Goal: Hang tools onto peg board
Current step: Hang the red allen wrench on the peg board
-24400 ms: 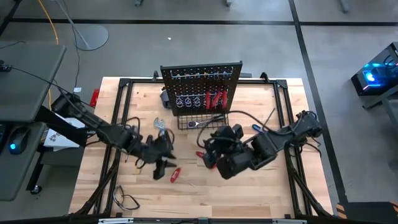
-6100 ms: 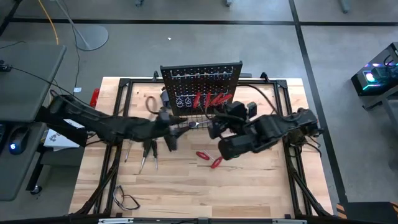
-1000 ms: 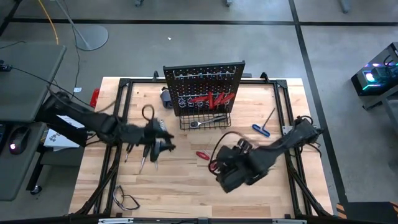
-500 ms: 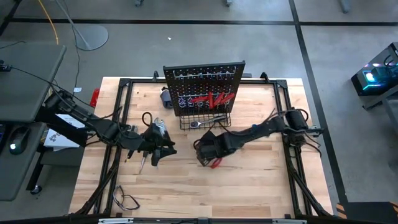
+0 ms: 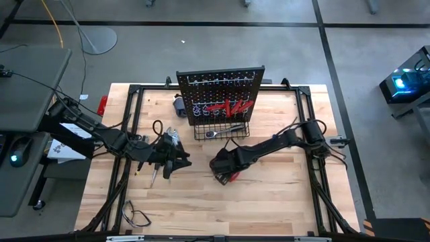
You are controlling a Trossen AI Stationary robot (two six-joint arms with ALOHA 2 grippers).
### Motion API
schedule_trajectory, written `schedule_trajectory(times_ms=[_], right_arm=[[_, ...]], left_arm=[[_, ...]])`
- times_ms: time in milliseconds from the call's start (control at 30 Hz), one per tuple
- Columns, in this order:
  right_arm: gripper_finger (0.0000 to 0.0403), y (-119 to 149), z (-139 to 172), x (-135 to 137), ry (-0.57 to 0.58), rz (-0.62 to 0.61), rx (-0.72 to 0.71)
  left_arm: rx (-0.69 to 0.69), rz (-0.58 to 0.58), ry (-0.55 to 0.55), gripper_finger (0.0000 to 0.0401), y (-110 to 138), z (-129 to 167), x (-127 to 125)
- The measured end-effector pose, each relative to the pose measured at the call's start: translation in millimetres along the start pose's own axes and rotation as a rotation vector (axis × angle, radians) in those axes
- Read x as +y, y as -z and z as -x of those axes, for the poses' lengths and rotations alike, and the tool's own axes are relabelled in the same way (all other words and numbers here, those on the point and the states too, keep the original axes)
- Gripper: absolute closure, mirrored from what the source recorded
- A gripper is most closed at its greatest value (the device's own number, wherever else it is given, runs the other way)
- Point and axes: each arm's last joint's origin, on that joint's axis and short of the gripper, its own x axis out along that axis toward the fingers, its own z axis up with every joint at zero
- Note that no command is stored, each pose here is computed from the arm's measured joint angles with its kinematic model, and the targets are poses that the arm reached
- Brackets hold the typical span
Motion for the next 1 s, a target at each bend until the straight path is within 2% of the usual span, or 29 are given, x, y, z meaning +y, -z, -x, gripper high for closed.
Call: schedule_trajectory(times_ms=[200,267,367,467,533,633,800,1000], right_arm=[[0.0205,4,-13,5,0.000,0.063,0.020],[0.0217,6,-18,6,0.017,0.080,0.034],[0.0266,12,-27,8,0.036,0.118,0.071],[0.0356,20,-32,12,0.054,0.159,0.081],[0.0388,26,-31,15,0.052,0.184,0.081],[0.0396,34,-27,19,0.060,0.205,0.085],[0.0402,50,-3,21,0.047,0.247,0.097],[0.0403,60,48,17,0.017,0.241,0.039]], left_arm=[[-0.001,0.008,-0.003,0.0188,0,0,0],[-0.004,0.009,-0.005,0.0188,0,0,0],[-0.004,0.009,-0.006,0.0188,0,0,0],[-0.007,0.009,-0.008,0.0188,0,0,0],[-0.010,0.009,-0.011,0.0188,0,0,0],[-0.014,0.010,-0.010,0.0188,-1,0,0],[-0.049,0.004,-0.009,0.0188,-9,6,3],[-0.098,-0.021,-0.010,0.0188,-20,13,6]])
